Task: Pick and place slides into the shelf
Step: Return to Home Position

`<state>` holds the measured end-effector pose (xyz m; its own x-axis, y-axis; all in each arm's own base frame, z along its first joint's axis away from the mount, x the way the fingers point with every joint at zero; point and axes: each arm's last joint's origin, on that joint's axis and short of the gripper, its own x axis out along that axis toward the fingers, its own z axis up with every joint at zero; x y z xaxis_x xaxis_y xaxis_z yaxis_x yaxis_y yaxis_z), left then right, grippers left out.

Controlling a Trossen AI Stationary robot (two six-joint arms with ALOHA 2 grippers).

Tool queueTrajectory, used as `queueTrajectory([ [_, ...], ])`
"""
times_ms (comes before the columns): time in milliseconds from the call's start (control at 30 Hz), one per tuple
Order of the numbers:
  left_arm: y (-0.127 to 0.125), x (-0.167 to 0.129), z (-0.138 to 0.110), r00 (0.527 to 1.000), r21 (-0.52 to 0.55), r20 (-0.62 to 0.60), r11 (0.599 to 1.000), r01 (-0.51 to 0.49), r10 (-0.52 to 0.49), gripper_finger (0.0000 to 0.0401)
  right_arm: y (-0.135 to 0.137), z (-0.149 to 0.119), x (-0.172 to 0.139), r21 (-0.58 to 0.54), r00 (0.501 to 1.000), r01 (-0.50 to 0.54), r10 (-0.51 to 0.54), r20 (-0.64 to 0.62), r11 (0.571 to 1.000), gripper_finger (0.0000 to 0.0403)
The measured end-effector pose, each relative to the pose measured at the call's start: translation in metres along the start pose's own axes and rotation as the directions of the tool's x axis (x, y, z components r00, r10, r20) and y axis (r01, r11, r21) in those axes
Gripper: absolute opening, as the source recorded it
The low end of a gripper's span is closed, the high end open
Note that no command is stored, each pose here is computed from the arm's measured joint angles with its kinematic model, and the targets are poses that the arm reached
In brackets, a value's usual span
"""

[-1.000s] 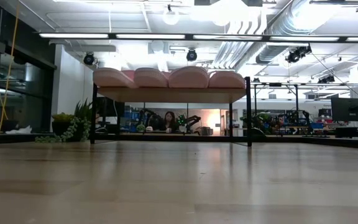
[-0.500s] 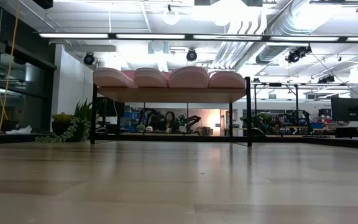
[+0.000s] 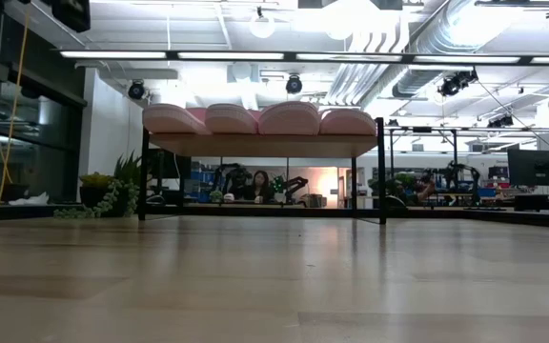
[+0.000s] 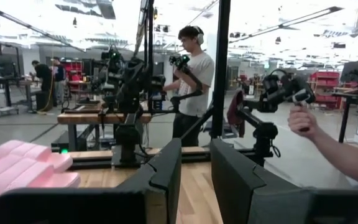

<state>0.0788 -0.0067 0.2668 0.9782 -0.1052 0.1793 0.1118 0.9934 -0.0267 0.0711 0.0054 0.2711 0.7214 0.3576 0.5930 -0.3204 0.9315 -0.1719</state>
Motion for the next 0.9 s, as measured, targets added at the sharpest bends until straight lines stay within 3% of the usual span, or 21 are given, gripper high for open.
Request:
queueTrajectory([
  [333, 0.0, 0.004, -0.012, 0.999, 0.01, 0.033, 1.0, 0.02, -0.02, 0.0074, 0.006, -0.006, 0.002, -0.003, 0.997, -0.064, 0.064, -0.039, 0.998, 0.0079],
  [633, 0.001, 0.007, -0.031, 0.999, 0.047, 0.034, 0.999, -0.007, 0.006, 0.0074, 0.01, -0.012, 0.004, -0.052, 0.997, -0.007, 0.003, -0.077, 0.999, 0.0079],
  [900, 0.002, 0.007, -0.032, 0.999, 0.069, 0.031, 0.997, -0.021, 0.019, 0.0074, 0.009, -0.021, 0.002, -0.013, 0.982, 0.055, -0.057, -0.177, 0.998, 0.0079],
])
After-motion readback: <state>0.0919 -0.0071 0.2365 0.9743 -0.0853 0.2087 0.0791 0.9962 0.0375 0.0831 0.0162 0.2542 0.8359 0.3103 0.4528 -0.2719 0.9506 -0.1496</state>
